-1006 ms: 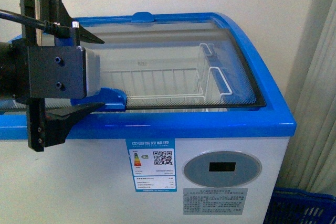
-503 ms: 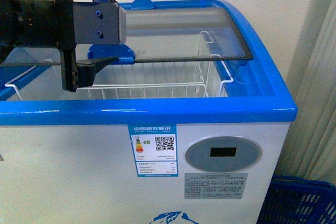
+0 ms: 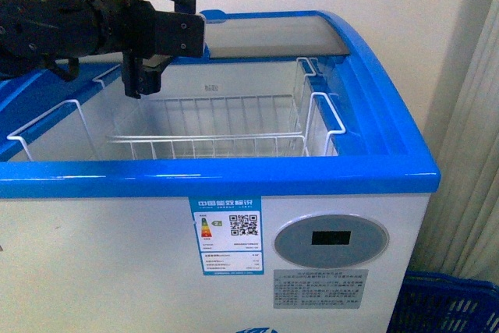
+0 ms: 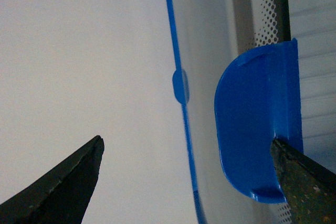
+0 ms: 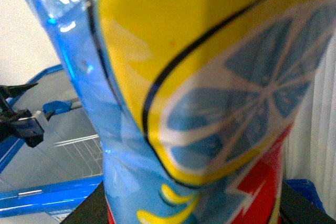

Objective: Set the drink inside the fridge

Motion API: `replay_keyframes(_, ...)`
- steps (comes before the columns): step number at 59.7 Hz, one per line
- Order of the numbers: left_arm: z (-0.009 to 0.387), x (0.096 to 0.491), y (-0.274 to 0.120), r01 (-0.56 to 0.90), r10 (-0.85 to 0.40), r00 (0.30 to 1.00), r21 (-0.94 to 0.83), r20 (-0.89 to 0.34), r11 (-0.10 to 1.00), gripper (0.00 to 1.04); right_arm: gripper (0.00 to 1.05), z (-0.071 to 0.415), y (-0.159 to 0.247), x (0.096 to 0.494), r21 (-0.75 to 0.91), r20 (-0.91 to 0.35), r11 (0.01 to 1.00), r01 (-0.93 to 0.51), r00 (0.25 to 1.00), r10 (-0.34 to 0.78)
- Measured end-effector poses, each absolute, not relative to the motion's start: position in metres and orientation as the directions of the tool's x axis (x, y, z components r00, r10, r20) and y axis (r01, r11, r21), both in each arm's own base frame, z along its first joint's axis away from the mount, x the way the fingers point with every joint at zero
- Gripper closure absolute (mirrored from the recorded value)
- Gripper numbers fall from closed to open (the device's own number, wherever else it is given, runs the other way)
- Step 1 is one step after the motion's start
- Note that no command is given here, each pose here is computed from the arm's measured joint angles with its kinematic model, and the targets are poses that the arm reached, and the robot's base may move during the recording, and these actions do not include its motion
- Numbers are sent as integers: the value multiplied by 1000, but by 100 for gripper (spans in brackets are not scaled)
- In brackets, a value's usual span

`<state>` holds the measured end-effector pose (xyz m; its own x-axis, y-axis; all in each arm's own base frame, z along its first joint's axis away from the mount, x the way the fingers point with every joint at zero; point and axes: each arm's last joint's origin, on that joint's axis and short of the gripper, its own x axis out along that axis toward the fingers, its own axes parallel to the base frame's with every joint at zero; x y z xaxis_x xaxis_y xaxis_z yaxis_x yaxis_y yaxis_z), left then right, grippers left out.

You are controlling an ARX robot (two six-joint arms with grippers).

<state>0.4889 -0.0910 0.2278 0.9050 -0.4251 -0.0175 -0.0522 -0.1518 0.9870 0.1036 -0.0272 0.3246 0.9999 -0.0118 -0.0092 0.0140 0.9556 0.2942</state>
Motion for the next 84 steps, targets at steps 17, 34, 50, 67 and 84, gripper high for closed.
replay_keyframes(17,249,497,-95,-265,-242,936,964,255,-9,8,61,325,-27,104,294,-9,956,14,1000,-12)
replay_keyframes(34,266,393,-77,15,-89,995,849,37,528,8,61,325,-27,104,294,-9,956,14,1000,-12)
replay_keyframes(50,265,222,-32,40,-31,999,244,-42,969,32,61,325,-27,104,294,-9,956,12,1000,-10)
replay_keyframes(67,217,150,-1,6,-5,1000,27,-9,1000,81,61,340,-15,134,120,-366,935,-335,860,355)
replay_keyframes(84,201,139,-1,5,-5,1000,8,-1,1000,102,61,380,17,234,-226,-435,779,-584,777,456)
